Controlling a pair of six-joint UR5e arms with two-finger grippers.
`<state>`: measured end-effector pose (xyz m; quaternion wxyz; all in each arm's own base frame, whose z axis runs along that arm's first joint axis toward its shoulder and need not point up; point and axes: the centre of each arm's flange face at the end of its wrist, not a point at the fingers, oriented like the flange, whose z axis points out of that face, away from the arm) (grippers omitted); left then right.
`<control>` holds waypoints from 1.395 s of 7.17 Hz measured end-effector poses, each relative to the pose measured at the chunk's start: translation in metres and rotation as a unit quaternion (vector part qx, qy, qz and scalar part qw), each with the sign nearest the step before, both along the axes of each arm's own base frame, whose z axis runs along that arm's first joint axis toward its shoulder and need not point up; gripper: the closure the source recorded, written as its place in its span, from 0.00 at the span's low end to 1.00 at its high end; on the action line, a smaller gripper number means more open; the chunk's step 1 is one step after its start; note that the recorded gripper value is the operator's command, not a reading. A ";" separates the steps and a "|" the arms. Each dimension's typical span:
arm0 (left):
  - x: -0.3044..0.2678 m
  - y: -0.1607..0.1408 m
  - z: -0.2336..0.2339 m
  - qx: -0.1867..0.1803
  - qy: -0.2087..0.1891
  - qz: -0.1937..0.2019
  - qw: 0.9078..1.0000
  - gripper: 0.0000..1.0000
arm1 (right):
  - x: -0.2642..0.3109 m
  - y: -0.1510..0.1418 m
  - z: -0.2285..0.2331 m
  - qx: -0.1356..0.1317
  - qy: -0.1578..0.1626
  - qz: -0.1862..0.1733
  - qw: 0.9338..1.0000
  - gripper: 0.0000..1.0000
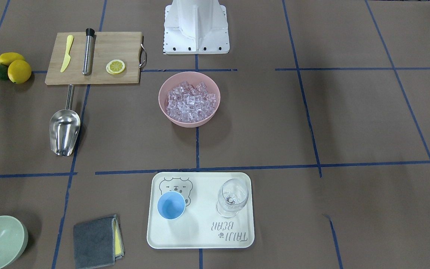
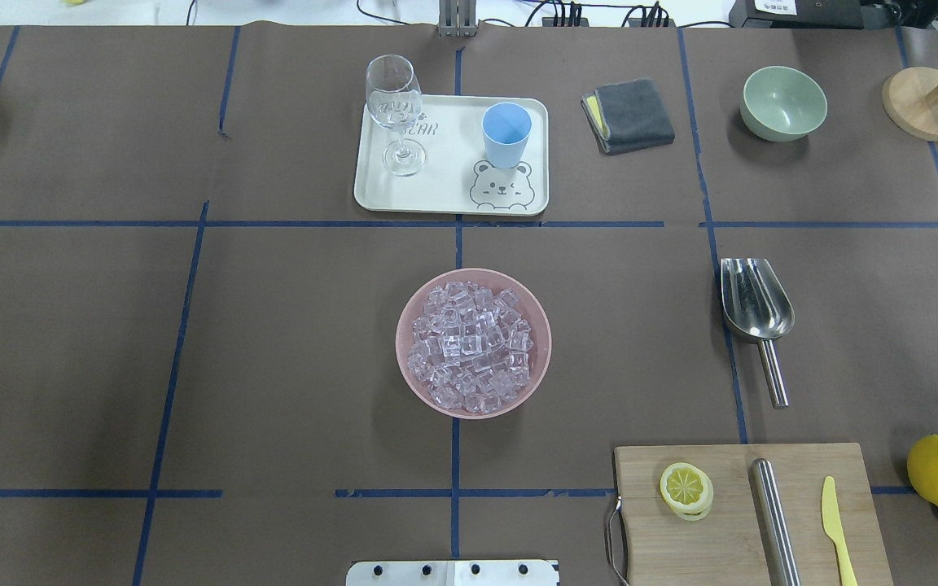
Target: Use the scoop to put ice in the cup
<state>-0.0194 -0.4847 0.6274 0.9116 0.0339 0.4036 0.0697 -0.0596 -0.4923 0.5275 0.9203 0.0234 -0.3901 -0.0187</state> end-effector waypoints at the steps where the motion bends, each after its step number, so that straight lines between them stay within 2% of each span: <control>1: 0.000 -0.001 -0.004 0.006 0.000 0.001 1.000 0.00 | 0.000 0.000 -0.001 0.001 0.000 0.000 1.000 0.00; 5: 0.004 -0.008 -0.032 0.037 0.003 0.003 0.999 0.00 | 0.000 -0.002 -0.007 0.007 -0.002 0.000 1.000 0.00; 7: 0.038 -0.019 -0.066 0.077 0.009 0.036 0.996 0.00 | -0.001 -0.004 -0.014 0.015 -0.002 0.000 1.000 0.00; 9: 0.108 -0.041 -0.129 0.139 0.024 0.097 0.985 0.00 | -0.001 -0.005 -0.019 0.030 -0.002 -0.001 1.000 0.00; 10: 0.151 -0.047 -0.176 0.186 0.036 0.131 0.973 0.00 | -0.001 -0.006 -0.021 0.046 -0.006 -0.003 0.999 0.00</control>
